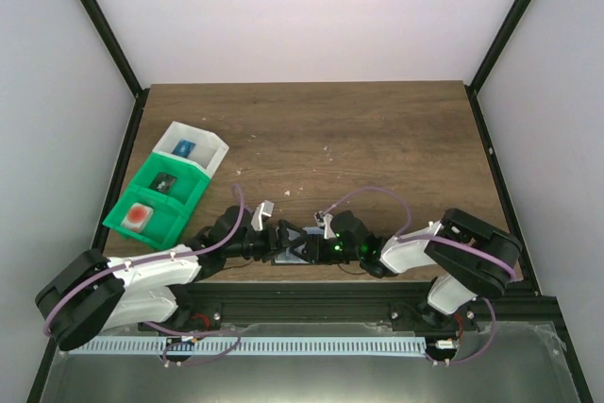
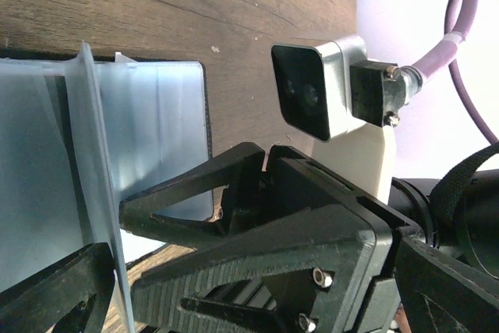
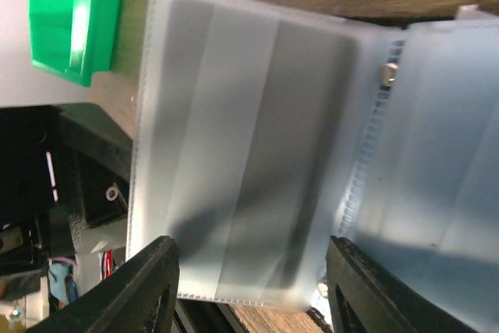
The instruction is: Take the credit cards out of the card holder
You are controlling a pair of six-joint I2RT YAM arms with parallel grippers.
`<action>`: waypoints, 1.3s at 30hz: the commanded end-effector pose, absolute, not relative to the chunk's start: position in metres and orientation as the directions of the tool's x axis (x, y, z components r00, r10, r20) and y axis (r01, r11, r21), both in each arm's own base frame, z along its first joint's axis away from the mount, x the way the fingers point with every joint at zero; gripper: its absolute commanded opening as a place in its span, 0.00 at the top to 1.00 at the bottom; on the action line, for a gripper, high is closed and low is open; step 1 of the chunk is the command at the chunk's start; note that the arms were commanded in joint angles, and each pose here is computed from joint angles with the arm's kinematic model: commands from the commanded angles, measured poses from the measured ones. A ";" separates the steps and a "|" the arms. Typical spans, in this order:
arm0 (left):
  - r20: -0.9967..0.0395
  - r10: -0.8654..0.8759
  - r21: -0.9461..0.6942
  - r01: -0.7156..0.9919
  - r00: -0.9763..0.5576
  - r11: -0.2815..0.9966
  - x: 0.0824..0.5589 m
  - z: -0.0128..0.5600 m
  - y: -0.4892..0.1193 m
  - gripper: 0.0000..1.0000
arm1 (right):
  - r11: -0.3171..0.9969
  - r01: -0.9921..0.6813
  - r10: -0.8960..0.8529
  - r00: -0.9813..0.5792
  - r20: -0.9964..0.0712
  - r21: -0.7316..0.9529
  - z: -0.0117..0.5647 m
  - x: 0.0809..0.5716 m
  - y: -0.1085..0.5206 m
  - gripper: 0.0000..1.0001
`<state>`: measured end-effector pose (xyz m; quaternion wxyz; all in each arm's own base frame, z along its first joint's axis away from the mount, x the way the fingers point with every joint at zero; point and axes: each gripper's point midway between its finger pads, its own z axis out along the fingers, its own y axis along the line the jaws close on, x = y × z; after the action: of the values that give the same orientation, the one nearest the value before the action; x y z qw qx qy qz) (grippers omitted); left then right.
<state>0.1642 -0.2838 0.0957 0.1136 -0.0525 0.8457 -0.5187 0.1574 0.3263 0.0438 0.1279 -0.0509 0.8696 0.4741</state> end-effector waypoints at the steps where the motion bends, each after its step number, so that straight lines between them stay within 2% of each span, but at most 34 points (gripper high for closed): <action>1: -0.162 -0.210 -0.893 0.053 -0.964 0.448 0.168 0.103 -0.288 0.00 | 0.501 -0.251 0.006 -0.956 -0.293 0.828 0.058 0.156 0.339 0.45; 12: -0.165 -0.210 -0.894 0.057 -0.964 0.444 0.168 0.106 -0.288 0.00 | 0.492 -0.247 -0.002 -0.959 -0.282 0.835 0.056 0.155 0.346 0.28; 17: -0.164 -0.212 -0.894 0.054 -0.963 0.444 0.168 0.105 -0.287 0.00 | 0.477 -0.249 -0.013 -0.961 -0.276 0.843 0.056 0.152 0.349 0.27; 19: -0.163 -0.214 -0.895 0.053 -0.963 0.442 0.168 0.105 -0.287 0.00 | 0.487 -0.244 -0.009 -0.962 -0.274 0.838 0.054 0.153 0.348 0.31; 24: -0.160 -0.217 -0.893 0.048 -0.963 0.447 0.168 0.103 -0.286 0.00 | 0.520 -0.224 0.011 -0.963 -0.268 0.824 0.049 0.156 0.343 0.53; 30: -0.167 -0.226 -0.879 0.041 -0.960 0.475 0.169 0.096 -0.281 0.00 | 0.524 -0.219 0.017 -0.963 -0.267 0.823 0.048 0.156 0.341 0.57; 35: -0.175 -0.235 -0.872 0.040 -0.956 0.488 0.170 0.095 -0.279 0.00 | 0.522 -0.222 0.019 -0.962 -0.271 0.824 0.049 0.155 0.339 0.52; 39: -0.183 -0.250 -0.871 0.039 -0.951 0.491 0.171 0.097 -0.276 0.00 | 0.520 -0.226 0.023 -0.960 -0.278 0.824 0.051 0.156 0.338 0.60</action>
<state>0.1691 -0.2779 0.0918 0.1267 -0.0655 0.8533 -0.5016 0.1537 0.3380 0.0462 0.1153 -0.0570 0.8638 0.4871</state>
